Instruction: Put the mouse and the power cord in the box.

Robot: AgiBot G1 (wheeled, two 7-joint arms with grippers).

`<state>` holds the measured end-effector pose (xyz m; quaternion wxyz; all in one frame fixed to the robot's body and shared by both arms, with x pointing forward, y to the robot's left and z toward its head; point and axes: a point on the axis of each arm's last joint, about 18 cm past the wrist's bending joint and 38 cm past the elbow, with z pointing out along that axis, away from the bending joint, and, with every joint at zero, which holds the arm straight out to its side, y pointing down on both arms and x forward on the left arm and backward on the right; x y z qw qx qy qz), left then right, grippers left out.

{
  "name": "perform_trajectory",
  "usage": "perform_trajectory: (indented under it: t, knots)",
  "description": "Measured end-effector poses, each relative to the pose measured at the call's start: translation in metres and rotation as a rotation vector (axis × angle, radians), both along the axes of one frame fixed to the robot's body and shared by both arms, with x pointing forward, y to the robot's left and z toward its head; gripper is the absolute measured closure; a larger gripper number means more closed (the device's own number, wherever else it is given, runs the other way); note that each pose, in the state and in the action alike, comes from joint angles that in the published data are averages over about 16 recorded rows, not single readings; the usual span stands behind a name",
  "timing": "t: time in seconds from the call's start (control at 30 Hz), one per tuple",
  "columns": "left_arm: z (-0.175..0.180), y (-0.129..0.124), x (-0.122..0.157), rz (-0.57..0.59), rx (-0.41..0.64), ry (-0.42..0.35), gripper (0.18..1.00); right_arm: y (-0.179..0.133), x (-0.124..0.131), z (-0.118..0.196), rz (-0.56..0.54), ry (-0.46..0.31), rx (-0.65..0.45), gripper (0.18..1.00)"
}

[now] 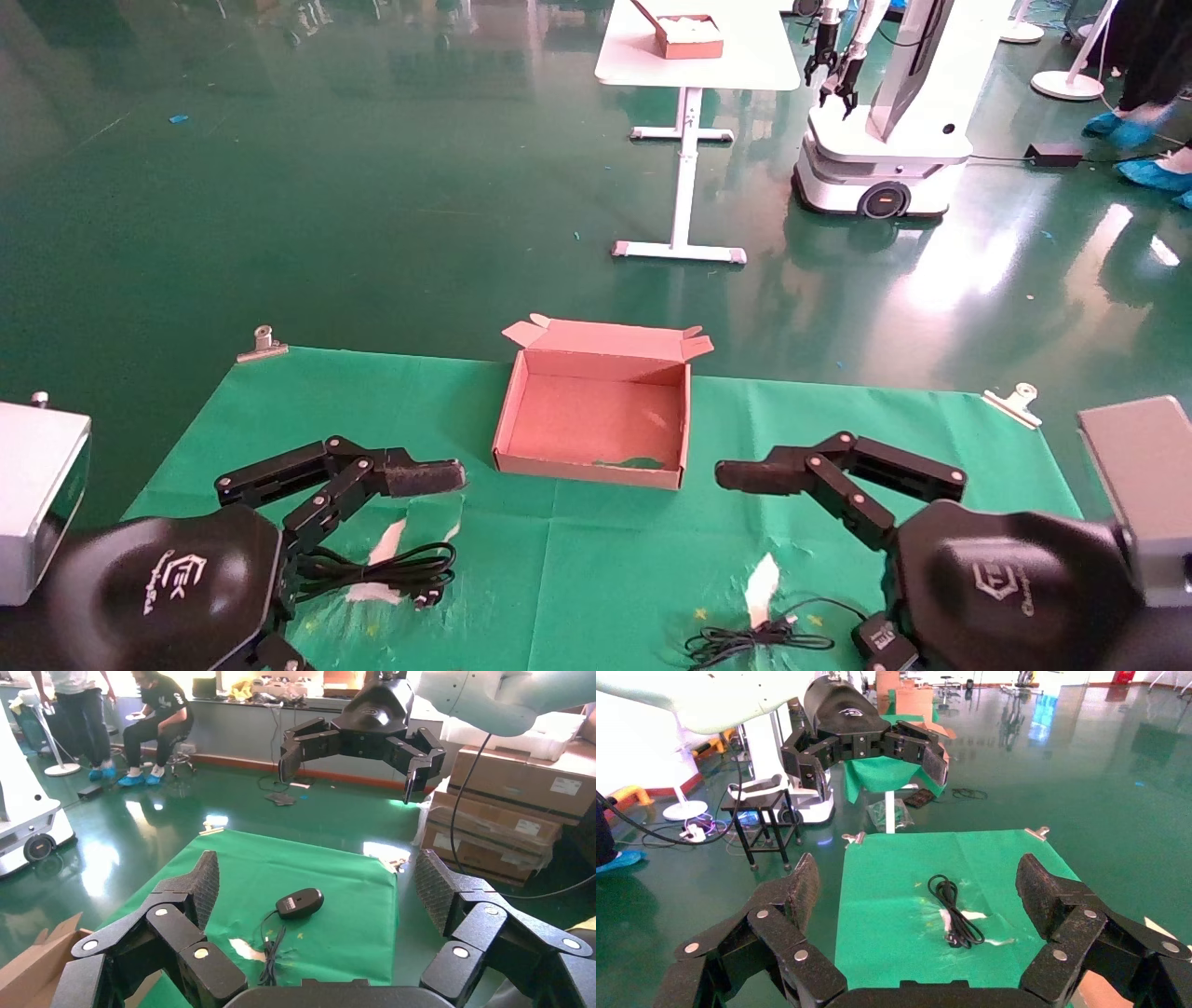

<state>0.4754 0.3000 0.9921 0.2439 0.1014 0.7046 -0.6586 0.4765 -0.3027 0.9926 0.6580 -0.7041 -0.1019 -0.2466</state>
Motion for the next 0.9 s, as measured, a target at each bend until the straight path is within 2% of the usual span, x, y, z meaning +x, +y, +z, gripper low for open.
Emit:
perform_trajectory:
  t: [0.33, 0.53, 0.73, 0.9]
  knots:
    - [0.000, 0.000, 0.000, 0.001, 0.004, -0.002, 0.184, 0.000, 0.000, -0.001, -0.001, 0.001, -0.002, 0.178]
    - [-0.003, 0.000, 0.004, 0.014, 0.047, -0.017, 0.184, -0.003, 0.003, -0.005, -0.013, 0.006, -0.028, 0.178]
    - [-0.013, 0.002, 0.018, 0.058, 0.175, -0.054, 0.184, -0.012, 0.016, -0.016, -0.055, 0.002, -0.094, 0.178]
    - [-0.026, 0.010, 0.047, 0.130, 0.325, -0.087, 0.184, -0.027, 0.043, -0.030, -0.144, -0.021, -0.186, 0.178]
